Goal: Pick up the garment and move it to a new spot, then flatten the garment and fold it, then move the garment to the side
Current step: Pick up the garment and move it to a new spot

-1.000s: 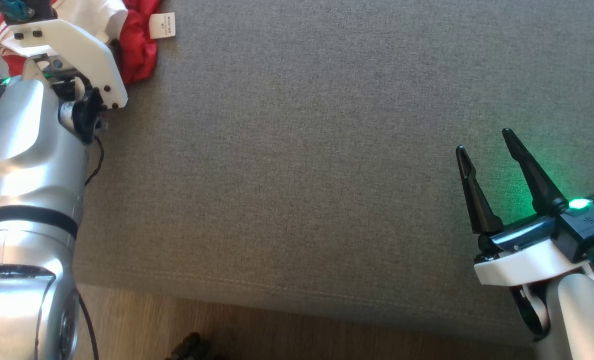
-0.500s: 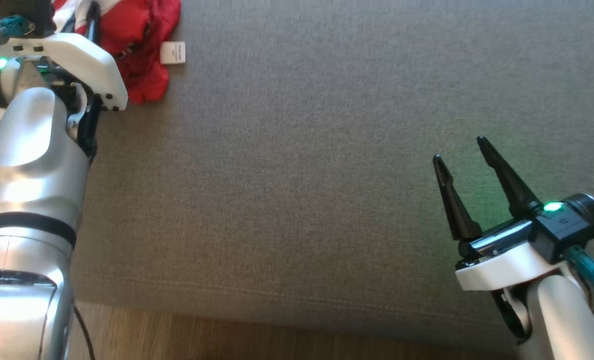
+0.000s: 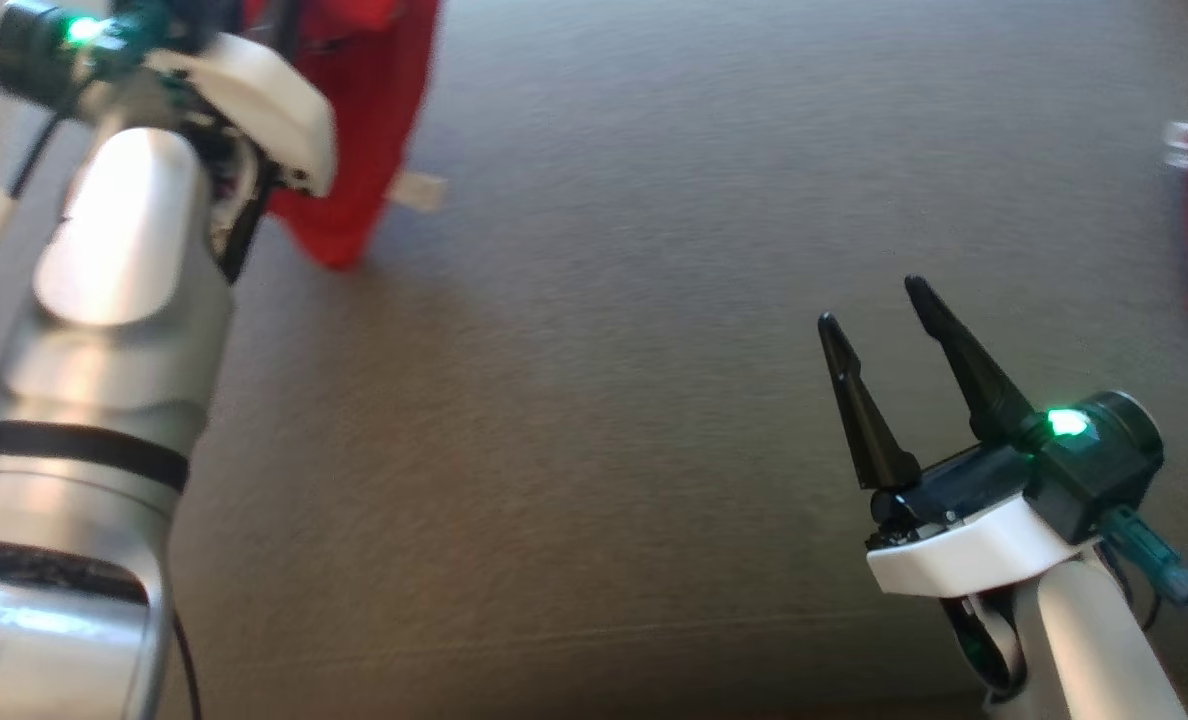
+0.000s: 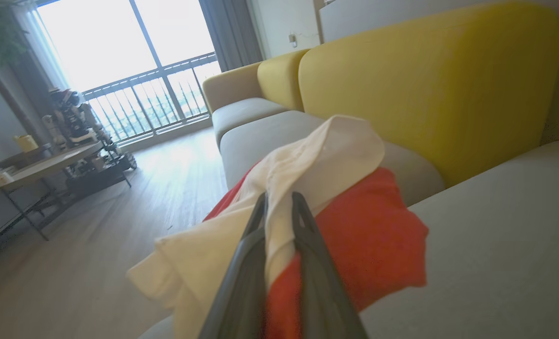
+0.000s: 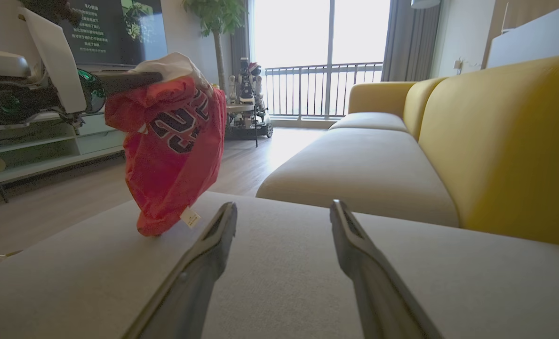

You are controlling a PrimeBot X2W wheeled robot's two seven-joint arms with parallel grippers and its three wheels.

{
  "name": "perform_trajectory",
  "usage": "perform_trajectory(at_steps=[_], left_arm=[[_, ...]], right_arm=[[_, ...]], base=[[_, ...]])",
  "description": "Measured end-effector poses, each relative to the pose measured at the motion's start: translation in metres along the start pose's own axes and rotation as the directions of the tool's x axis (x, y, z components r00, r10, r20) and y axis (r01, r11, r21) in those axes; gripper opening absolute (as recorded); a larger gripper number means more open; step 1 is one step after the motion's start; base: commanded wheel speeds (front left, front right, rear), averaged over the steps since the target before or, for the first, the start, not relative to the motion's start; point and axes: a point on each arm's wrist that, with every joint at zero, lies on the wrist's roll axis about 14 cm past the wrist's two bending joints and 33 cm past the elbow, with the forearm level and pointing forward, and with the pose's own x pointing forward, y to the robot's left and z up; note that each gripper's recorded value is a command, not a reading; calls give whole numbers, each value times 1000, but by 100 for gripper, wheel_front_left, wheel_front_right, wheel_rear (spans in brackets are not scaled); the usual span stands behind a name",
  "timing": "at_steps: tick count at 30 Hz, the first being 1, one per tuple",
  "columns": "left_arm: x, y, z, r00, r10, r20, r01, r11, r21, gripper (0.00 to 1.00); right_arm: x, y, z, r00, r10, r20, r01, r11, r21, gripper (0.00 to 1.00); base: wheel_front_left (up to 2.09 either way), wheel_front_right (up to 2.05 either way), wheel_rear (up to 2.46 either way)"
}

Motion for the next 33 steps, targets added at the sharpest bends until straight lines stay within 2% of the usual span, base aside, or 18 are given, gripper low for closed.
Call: perform_trajectory(at_steps=[5,11,12,14,19,23,26,27,28,29,30,33], left_arm=[[23,-83,49,969,-198,145,199,980,12,0],[30,-187,83,875,-417,245,424,905,26,0],[27,-219,73,846,-481,232,491,871,18,0],[20,-250,52,818,-542,194,552,834,1,0],[-11,-306,-37,755,-655,27,654,750,-99,0],[-37,-331,-85,705,-706,-64,687,703,-183,0],[-46,-338,-91,699,-712,-68,687,695,-214,0],[-46,-337,-90,706,-705,-66,678,700,-224,13],[-47,-334,-89,717,-694,-63,667,709,-230,50],[-48,-331,-86,728,-683,-60,655,718,-234,100],[-48,-331,-86,728,-683,-60,655,718,-234,100],[-51,-320,-71,773,-634,-24,606,750,-265,100]], right_arm=[[-22,-28,41,991,-95,97,99,995,-31,100],[-54,-67,70,961,-228,158,239,969,-55,100],[-63,-78,72,950,-269,157,281,958,-61,100],[-71,-88,70,941,-304,146,315,947,-64,100],[-76,-104,55,928,-358,99,365,929,-64,100],[-74,-113,50,922,-380,82,386,919,-77,100],[-73,-117,48,918,-388,79,394,915,-82,100],[-72,-117,48,919,-385,80,391,917,-80,100],[-71,-115,48,922,-379,82,385,920,-75,100],[-69,-113,48,924,-373,84,378,923,-71,100],[-69,-113,48,924,-373,84,378,923,-71,100],[-64,-104,50,934,-345,92,351,935,-56,100]], base=[[0,0,0],[0,0,0],[0,0,0],[0,0,0],[0,0,0],[0,0,0],[0,0,0],[0,0,0],[0,0,0],[0,0,0],[0,0,0],[0,0,0]])
